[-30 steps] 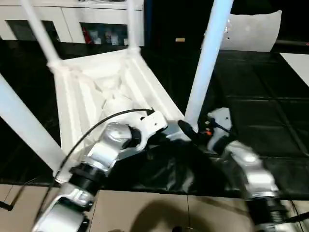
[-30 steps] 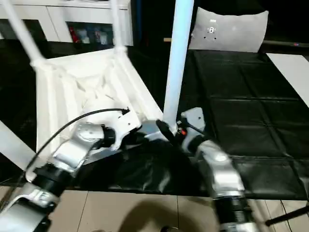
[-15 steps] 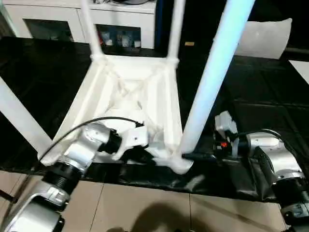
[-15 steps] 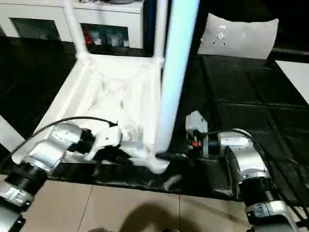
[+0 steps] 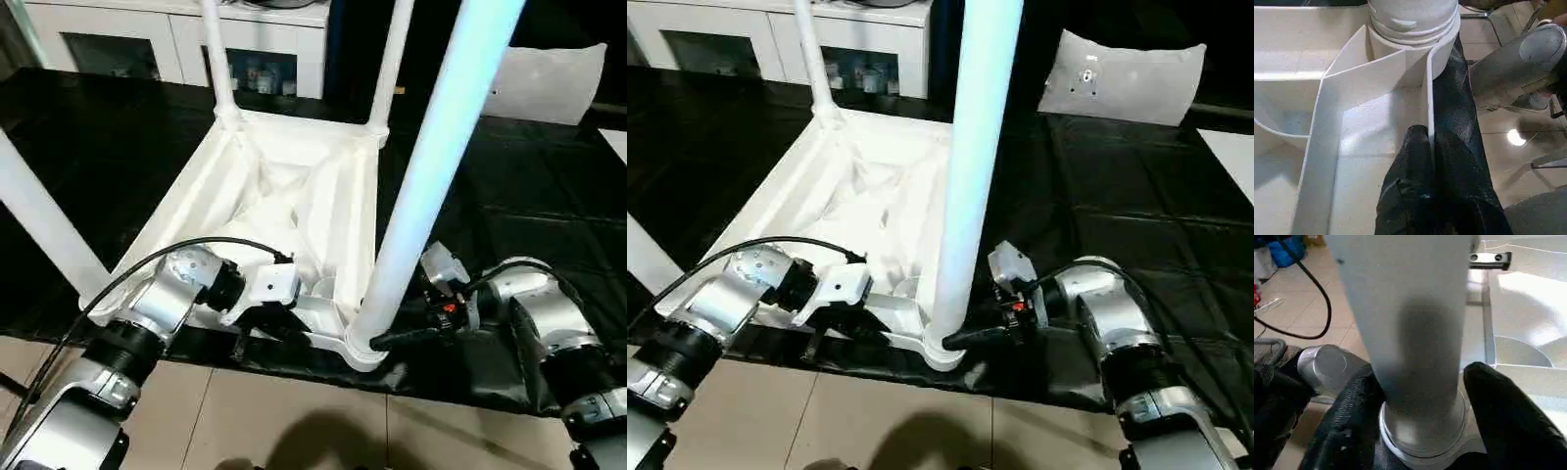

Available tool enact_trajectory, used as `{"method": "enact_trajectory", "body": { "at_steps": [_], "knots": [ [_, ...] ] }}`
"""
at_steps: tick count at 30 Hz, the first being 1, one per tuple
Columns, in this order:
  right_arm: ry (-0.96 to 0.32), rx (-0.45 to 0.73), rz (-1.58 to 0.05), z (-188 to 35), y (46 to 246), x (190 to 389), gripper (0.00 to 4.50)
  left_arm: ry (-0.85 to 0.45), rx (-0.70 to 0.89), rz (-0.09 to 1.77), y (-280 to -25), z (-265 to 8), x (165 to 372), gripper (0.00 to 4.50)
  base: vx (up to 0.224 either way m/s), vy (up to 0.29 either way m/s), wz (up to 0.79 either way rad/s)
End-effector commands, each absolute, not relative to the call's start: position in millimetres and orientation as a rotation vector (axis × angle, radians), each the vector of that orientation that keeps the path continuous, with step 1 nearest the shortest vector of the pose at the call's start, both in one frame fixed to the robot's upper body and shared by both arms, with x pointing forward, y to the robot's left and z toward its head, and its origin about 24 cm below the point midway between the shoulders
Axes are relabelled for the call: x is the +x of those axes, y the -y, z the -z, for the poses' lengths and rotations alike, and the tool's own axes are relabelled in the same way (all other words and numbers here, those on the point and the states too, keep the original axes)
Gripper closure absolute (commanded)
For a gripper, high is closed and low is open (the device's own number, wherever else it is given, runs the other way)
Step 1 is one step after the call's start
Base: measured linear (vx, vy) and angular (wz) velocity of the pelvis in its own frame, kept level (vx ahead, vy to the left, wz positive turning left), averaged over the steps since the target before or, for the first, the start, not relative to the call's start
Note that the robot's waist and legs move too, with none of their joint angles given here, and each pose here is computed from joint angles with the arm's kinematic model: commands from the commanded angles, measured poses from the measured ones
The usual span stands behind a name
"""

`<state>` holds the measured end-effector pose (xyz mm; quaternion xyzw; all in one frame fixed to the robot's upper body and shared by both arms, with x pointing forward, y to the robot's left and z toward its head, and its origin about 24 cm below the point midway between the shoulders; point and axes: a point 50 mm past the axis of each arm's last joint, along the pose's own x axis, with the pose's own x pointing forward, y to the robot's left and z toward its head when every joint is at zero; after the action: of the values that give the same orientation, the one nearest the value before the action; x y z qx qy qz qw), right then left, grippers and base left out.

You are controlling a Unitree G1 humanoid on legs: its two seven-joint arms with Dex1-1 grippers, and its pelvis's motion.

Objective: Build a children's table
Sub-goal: Rotate leg to tighten

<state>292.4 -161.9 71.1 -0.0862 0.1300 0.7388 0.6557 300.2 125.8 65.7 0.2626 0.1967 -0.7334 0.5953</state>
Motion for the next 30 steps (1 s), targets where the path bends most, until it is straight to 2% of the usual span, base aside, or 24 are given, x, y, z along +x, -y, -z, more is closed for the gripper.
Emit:
{"method": "enact_trajectory", "body": {
  "at_steps": [1, 5, 10, 14, 16, 17, 20, 22, 25, 30],
  "knots": [
    [-0.275, -0.201, -1.697, -75, 160.8, 293.5, 2.11, -0.488, 0.637, 1.816, -117, -61, 293, 4.50, 0.000, 0.000, 0.00],
    [-0.312, -0.165, -1.723, -72, 159.6, 288.9, 2.47, -0.497, 0.630, 1.821, -120, -60, 293, 4.50, 0.000, 0.000, 0.00],
    [-0.333, -0.155, -1.735, -69, 159.5, 285.5, 2.54, -0.503, 0.621, 1.819, -121, -59, 293, 4.50, 0.000, 0.000, 0.00],
    [-0.329, -0.017, -1.723, -67, 151.4, 278.1, 2.56, -0.500, 0.545, 1.716, -115, -58, 296, 4.50, 0.000, 0.000, 0.00],
    [-0.323, 0.001, -1.705, -66, 148.7, 277.0, 2.56, -0.495, 0.527, 1.680, -113, -58, 299, 4.50, 0.000, 0.000, 0.00],
    [-0.320, 0.045, -1.626, -62, 141.3, 276.9, 2.56, -0.478, 0.479, 1.614, -107, -59, 302, 4.50, 0.000, 0.000, 0.00],
    [-0.323, 0.061, -1.514, -54, 131.7, 278.0, 2.56, -0.464, 0.434, 1.553, -99, -61, 304, 4.50, 0.000, 0.000, 0.00],
    [-0.322, 0.044, -1.398, -47, 122.3, 281.1, 2.56, -0.452, 0.406, 1.499, -90, -62, 307, 4.50, 0.000, 0.000, 0.00],
    [-0.323, 0.087, -1.221, -43, 108.6, 289.6, 2.56, -0.433, 0.370, 1.422, -78, -63, 311, 4.50, 0.000, 0.000, 0.00],
    [-0.317, 0.139, -1.069, -44, 92.4, 297.0, 2.56, -0.413, 0.331, 1.324, -64, -68, 317, 4.50, 0.000, 0.000, 0.00]
  ]
}}
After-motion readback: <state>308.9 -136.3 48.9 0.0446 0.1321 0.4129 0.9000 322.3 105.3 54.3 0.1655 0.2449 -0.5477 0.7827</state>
